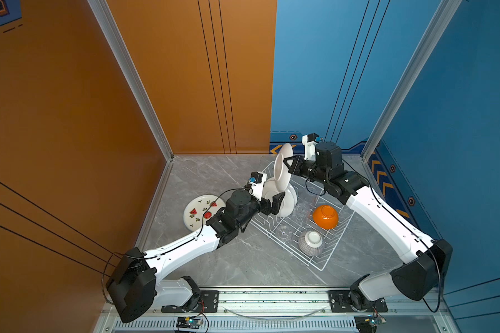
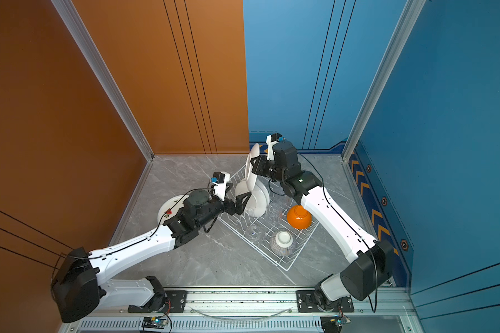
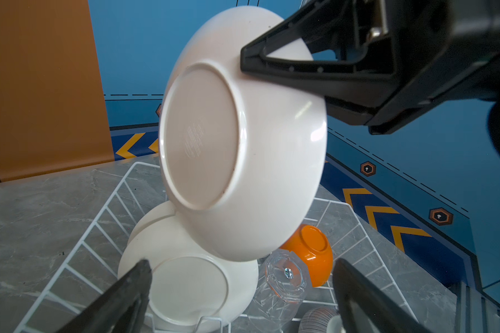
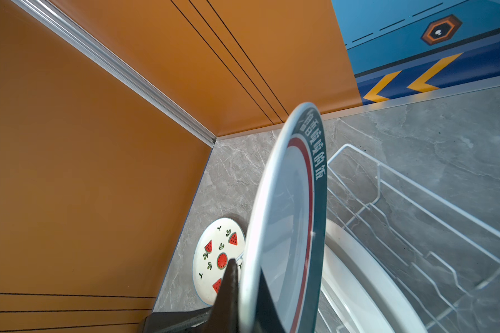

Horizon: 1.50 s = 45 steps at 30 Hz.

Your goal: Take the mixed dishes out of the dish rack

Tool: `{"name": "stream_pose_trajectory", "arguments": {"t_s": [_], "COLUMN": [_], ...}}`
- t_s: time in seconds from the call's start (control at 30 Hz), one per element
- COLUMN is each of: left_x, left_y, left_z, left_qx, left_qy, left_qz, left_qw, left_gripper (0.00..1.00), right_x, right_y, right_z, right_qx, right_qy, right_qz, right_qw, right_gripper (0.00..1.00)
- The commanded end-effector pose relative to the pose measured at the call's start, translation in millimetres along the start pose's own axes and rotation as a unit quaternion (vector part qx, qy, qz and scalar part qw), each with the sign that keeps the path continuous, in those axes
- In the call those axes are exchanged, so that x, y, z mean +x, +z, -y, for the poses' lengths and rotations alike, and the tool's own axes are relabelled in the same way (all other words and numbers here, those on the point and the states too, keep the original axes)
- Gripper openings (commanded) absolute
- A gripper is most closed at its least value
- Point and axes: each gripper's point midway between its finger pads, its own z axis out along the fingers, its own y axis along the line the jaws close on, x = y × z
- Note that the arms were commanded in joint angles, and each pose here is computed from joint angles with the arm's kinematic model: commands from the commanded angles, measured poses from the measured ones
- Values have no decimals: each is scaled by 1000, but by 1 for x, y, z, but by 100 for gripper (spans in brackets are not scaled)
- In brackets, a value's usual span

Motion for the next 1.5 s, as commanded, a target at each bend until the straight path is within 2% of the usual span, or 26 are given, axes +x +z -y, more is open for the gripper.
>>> {"name": "stream_pose_trajectory", "arguments": {"t_s": [0.0,0.17,0.8,0.9,1.17,1.47], "left_x": [-26,-27,-27,-24,-20,-23], "left_y": [-2,2,18,24,34,34], "left_z": [8,6,24,21,-4,-1], "left_qx": [-2,-15,23,3,-97,-136], "left_qy": [16,24,23,34,63,117], "left_qz": [39,49,67,66,87,109], "left_qw": [999,998,997,997,989,978], "left_gripper": [98,98,98,98,100,70], "right_x": [-25,-26,-28,-26,-21,-19], "right_y": [-21,-26,-35,-35,-36,-33], "right_z": [-17,-11,-14,-18,-20,-17], "right_qx": [-25,-23,-22,-21,-12,7], "right_qy": [8,34,58,58,77,83], "right_qz": [58,82,100,98,97,102], "right_qw": [998,996,993,993,992,991], "right_gripper": [0,0,0,0,0,0]}}
